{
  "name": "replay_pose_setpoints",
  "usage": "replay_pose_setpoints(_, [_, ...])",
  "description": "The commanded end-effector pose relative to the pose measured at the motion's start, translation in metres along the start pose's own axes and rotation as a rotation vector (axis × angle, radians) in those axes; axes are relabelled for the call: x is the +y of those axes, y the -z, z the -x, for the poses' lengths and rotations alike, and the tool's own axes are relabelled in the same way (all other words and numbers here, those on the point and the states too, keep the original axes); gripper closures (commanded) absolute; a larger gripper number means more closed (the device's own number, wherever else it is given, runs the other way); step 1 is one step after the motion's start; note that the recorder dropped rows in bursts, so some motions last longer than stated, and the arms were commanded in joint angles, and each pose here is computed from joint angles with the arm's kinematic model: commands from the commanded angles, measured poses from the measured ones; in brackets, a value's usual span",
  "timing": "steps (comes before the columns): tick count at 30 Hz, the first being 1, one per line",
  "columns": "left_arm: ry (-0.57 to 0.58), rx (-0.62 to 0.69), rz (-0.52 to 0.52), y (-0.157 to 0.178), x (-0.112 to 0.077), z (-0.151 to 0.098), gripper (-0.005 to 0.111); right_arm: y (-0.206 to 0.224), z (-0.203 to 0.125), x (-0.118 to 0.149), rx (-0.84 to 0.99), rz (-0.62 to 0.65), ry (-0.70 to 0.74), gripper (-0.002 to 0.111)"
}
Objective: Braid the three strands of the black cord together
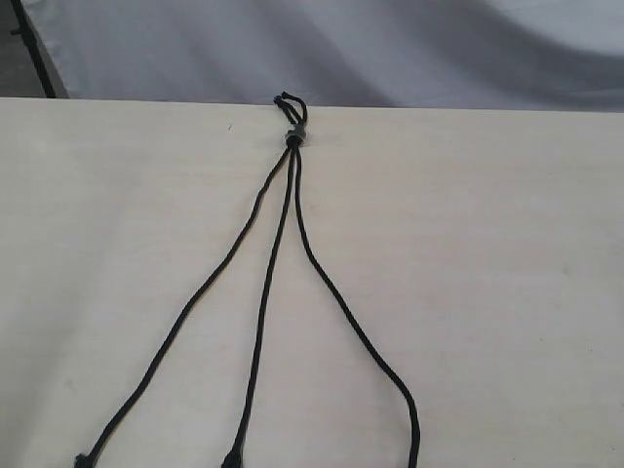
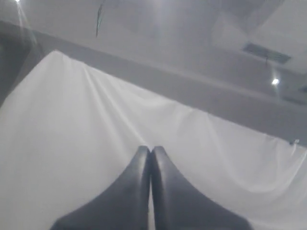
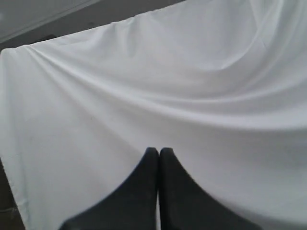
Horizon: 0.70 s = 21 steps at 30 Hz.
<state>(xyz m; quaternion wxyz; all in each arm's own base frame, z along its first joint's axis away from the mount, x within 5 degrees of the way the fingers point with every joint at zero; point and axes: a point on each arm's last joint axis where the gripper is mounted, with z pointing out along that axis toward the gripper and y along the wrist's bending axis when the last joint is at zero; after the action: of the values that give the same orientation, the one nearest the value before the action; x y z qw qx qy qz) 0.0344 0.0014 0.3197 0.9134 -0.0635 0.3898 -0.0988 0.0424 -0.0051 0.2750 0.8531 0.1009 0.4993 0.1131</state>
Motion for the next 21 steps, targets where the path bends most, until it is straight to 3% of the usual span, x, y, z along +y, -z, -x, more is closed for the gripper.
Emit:
replay_pose_setpoints(1, [-0.006,0.35,0.073,-0.048,0.002,-0.013,0.107,-0.03,0.019,0.014,0.173,0.012,0.05,0.108])
replay_pose_setpoints(6, [-0.07,0.669,0.142,-0.092,0.014,-0.05,0.107,-0.074,0.003,0.011,0.48,-0.067,0.073,0.108])
replay_pose_setpoints(10, [-0.09,0.815,0.161,-0.106,0.025,-0.089,0.107,-0.109,-0.033,0.016,0.738,-0.053,0.084,0.108])
replay_pose_setpoints(14, [-0.108,1.005,0.194,-0.105,0.037,-0.133,0.107,-0.15,-0.106,0.055,1.085,0.099,0.147,0.108])
replay_pose_setpoints(15, [-0.118,1.103,0.216,-0.099,0.04,-0.147,0.107,-0.157,-0.128,0.071,1.176,0.142,0.176,0.108])
replay_pose_setpoints(21, [-0.142,1.374,0.217,-0.08,0.034,-0.183,0.107,-0.162,-0.213,0.127,1.522,0.217,0.315,0.108])
